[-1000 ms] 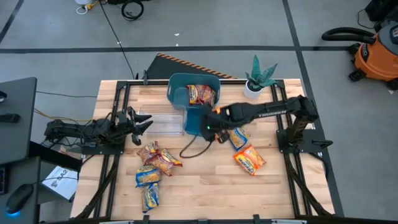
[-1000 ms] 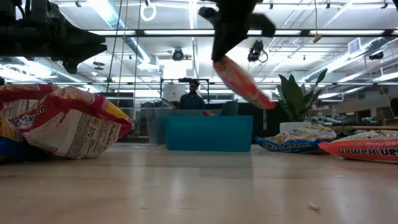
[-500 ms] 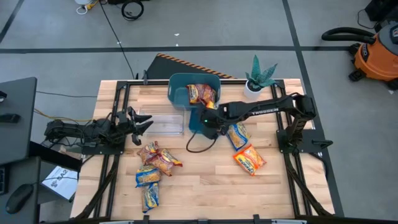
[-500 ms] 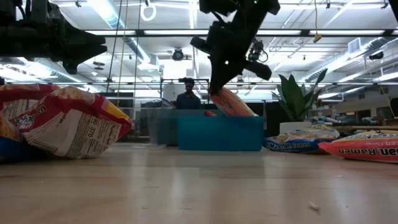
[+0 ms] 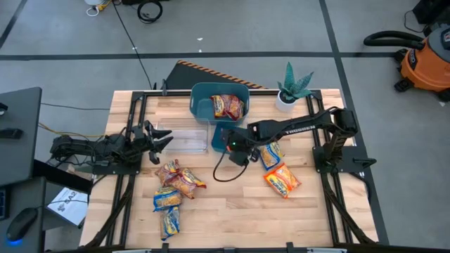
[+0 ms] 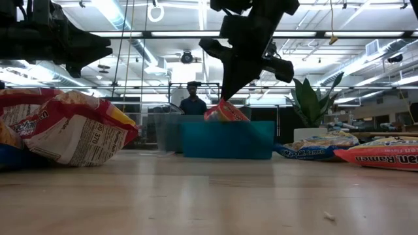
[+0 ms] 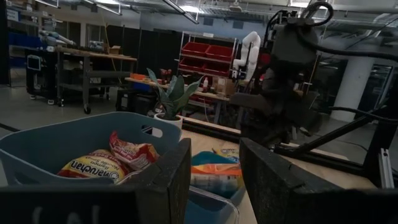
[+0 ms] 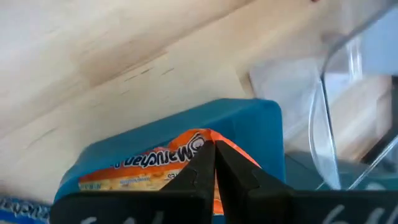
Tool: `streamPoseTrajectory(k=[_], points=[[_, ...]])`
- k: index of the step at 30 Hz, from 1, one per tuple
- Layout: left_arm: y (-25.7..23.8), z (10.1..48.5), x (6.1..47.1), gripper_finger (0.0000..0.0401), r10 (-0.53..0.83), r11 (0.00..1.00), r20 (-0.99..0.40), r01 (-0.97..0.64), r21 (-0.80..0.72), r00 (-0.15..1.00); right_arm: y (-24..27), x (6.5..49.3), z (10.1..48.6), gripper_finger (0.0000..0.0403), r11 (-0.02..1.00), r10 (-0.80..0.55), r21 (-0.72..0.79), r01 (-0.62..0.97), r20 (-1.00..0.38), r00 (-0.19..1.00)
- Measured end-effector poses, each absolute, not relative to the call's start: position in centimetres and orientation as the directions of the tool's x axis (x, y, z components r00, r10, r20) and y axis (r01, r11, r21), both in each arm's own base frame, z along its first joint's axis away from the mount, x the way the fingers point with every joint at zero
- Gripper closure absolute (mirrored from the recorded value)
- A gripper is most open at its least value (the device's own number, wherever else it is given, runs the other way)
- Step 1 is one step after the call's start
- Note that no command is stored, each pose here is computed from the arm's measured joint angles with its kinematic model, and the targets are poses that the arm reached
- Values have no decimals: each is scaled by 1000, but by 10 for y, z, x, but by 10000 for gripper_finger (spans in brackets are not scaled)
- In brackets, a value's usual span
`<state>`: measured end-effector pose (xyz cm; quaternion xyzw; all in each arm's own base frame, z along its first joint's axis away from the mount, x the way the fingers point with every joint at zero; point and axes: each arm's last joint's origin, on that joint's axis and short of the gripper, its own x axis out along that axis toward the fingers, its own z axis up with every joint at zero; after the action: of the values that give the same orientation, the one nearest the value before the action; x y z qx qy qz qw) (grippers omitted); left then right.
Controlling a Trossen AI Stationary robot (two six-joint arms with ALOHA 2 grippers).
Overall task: Sort Maruchan noodles
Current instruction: Put the orange noodle pack into the blue bin
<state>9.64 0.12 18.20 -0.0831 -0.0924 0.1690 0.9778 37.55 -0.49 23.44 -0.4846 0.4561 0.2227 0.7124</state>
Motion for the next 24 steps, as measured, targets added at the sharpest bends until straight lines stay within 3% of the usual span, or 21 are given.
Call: streamPoseTrajectory(k=[6,12,15,20,24], points=[[1,182,96,259,346,929,153,-315,-196,926,-17,379,237,344,584,-142,-493,-644,-844,517],[1,182,96,259,346,929,153,-315,-196,926,-28,391,246,292,685,-247,-593,-423,-735,631],[1,182,96,259,346,929,153,-315,-196,926,-27,390,254,278,706,-322,-612,-358,-727,607],[1,182,96,259,346,929,153,-315,-196,926,-18,384,260,274,824,-200,-444,-352,-809,553],[1,182,96,259,346,924,153,-308,-226,926,-9,374,263,275,894,-186,-337,-295,-879,440]])
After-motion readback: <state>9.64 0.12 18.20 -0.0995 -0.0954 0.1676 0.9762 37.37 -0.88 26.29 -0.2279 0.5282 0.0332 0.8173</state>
